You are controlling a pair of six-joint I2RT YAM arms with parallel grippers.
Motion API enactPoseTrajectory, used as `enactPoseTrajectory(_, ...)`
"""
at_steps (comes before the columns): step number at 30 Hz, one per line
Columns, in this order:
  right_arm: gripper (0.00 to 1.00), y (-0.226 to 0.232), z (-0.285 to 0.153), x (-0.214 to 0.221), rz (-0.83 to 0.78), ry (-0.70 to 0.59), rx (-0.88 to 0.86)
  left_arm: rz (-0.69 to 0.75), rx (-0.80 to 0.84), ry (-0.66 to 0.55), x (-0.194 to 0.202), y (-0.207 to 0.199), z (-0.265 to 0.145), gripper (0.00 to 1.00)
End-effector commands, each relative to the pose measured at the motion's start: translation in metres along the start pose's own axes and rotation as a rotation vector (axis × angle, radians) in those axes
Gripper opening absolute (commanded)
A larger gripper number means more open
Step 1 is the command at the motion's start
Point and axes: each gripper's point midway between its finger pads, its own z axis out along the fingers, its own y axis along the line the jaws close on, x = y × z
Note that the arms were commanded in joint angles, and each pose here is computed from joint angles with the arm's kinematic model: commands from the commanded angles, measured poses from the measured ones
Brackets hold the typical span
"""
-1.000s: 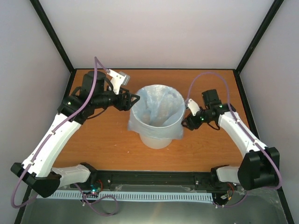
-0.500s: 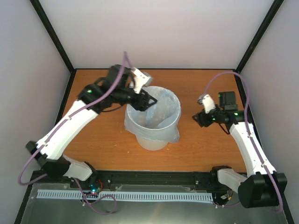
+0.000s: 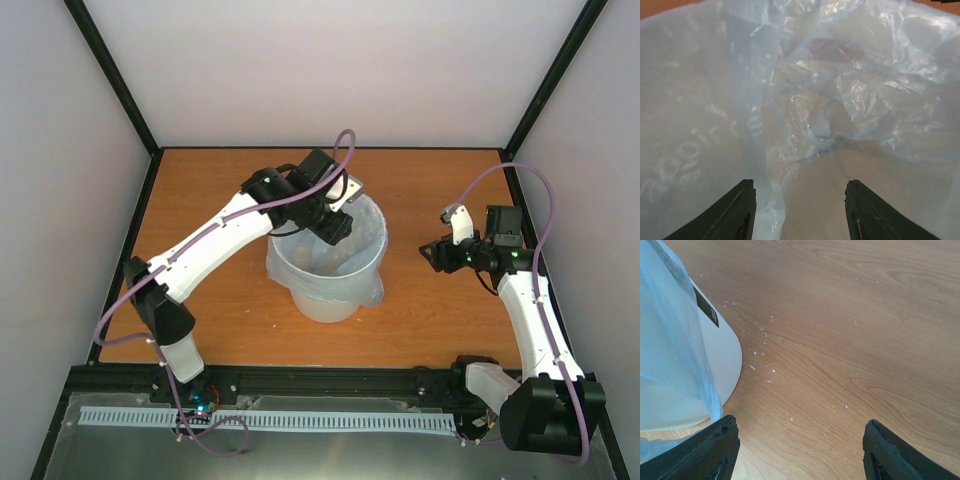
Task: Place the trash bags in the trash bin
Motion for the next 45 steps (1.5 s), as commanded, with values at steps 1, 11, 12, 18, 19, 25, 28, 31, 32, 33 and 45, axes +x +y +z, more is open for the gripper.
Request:
enactPoseTrajectory(1,0.68,0.005,-0.005,-0.009,-0.031,-0.041,-0.015,0.017,-0.004,0.037,-0.005,0.000,0.008,0.50)
enactPoseTrajectory(11,0.68,0.004,-0.001,-0.005,-0.048,-0.022,-0.024,-0.009,-0.001,0.224,0.039,0.005,0.066,0.55)
enactPoseTrajectory(12,0.68,0.004,-0.001,-0.004,-0.049,-0.020,-0.026,-0.009,0.003,0.236,0.042,0.005,0.070,0.55)
enactPoseTrajectory(18,0.68,0.005,0.000,-0.003,-0.054,-0.014,-0.034,-0.004,0.029,0.293,0.063,0.005,0.098,0.56)
enactPoseTrajectory(19,0.68,0.005,0.000,-0.002,-0.052,-0.012,-0.035,-0.005,0.035,0.306,0.068,0.004,0.102,0.56)
enactPoseTrajectory(25,0.68,0.006,0.001,-0.002,-0.053,-0.009,-0.041,-0.021,0.081,0.362,0.094,0.000,0.129,0.56)
enactPoseTrajectory(28,0.68,0.005,0.002,0.000,-0.050,-0.003,-0.044,-0.024,0.090,0.375,0.102,0.000,0.137,0.57)
enactPoseTrajectory(31,0.68,0.006,0.002,0.000,-0.050,-0.003,-0.042,-0.026,0.090,0.386,0.107,0.001,0.142,0.57)
enactPoseTrajectory(32,0.68,0.006,0.002,0.000,-0.050,-0.004,-0.043,-0.024,0.090,0.386,0.107,0.001,0.142,0.57)
enactPoseTrajectory(33,0.68,0.006,0.002,0.000,-0.049,-0.004,-0.043,-0.024,0.088,0.386,0.107,0.001,0.143,0.57)
enactPoseTrajectory(45,0.68,0.004,0.004,0.001,-0.050,0.005,-0.038,-0.043,0.131,0.454,0.136,-0.003,0.165,0.58)
